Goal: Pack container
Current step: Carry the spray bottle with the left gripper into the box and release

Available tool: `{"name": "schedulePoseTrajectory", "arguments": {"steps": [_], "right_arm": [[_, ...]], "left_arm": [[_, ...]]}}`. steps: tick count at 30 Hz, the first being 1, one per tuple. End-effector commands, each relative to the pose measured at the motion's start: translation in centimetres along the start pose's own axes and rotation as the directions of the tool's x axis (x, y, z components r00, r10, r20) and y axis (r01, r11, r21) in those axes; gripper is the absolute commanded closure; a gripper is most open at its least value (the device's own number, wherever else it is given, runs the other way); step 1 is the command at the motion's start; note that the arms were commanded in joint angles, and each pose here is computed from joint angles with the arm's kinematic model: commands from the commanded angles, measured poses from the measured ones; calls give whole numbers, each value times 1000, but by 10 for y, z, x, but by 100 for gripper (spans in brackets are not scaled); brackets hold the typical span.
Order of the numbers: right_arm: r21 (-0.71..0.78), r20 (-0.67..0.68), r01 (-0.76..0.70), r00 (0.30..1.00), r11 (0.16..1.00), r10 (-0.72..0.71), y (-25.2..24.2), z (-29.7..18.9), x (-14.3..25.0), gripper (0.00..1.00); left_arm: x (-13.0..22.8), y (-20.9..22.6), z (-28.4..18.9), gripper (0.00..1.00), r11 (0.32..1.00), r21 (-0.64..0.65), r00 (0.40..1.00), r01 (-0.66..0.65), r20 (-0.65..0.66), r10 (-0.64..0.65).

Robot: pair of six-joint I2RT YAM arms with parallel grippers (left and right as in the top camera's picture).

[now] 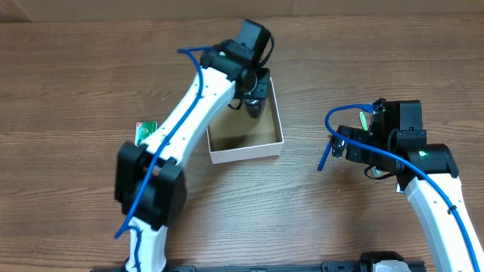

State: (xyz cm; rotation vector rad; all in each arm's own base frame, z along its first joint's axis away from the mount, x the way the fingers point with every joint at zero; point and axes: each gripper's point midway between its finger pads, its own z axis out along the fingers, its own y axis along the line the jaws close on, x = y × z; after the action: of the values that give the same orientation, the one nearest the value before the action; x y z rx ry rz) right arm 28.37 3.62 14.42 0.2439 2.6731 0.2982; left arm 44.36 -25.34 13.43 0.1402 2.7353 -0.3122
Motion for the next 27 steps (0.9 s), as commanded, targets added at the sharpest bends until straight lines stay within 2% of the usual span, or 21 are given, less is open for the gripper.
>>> {"name": "schedulePoseTrajectory", "arguments": {"steps": [1,4,6,9,12,13,14,15,23,25,27], "right_arm": [[-17,23,7,1000,1000,-7,6,-6,-8,0],[-18,23,7,1000,1000,-7,6,-6,-8,0],[-18,23,7,1000,1000,-7,6,-6,-8,0],[-18,24,8,1000,1000,-7,6,-6,-8,0],[-18,23,7,1000,1000,-7,6,-6,-8,0],[-18,22,7,1000,1000,-7,6,-6,-8,0],[-17,21,7,1000,1000,-7,6,-6,-7,0],[-17,20,7,1000,1000,-7,6,-6,-7,0],[-17,20,7,1000,1000,-7,6,-6,-7,0],[-17,20,7,1000,1000,-7,6,-6,-7,0],[-17,20,7,1000,1000,-7,6,-6,-7,0]], "left_arm": [[-10,-5,12,96,1000,7,999,8,35,-8],[-8,-5,19,95,1000,4,1000,6,25,-6],[-5,-5,22,86,1000,0,1000,5,15,-5],[-3,-4,23,51,1000,-3,1000,4,7,-4],[-1,-3,23,25,1000,-8,1000,5,-3,-5],[1,-2,22,12,1000,-11,1000,5,-11,-5],[3,-1,22,4,1000,-15,1000,5,-19,-5],[5,0,21,0,1000,-19,1000,6,-28,-6],[23,6,-25,0,997,-46,995,57,-74,-60],[26,6,-41,6,997,-39,994,73,-76,-76],[35,9,-61,25,993,-52,990,106,-93,-110]]}}
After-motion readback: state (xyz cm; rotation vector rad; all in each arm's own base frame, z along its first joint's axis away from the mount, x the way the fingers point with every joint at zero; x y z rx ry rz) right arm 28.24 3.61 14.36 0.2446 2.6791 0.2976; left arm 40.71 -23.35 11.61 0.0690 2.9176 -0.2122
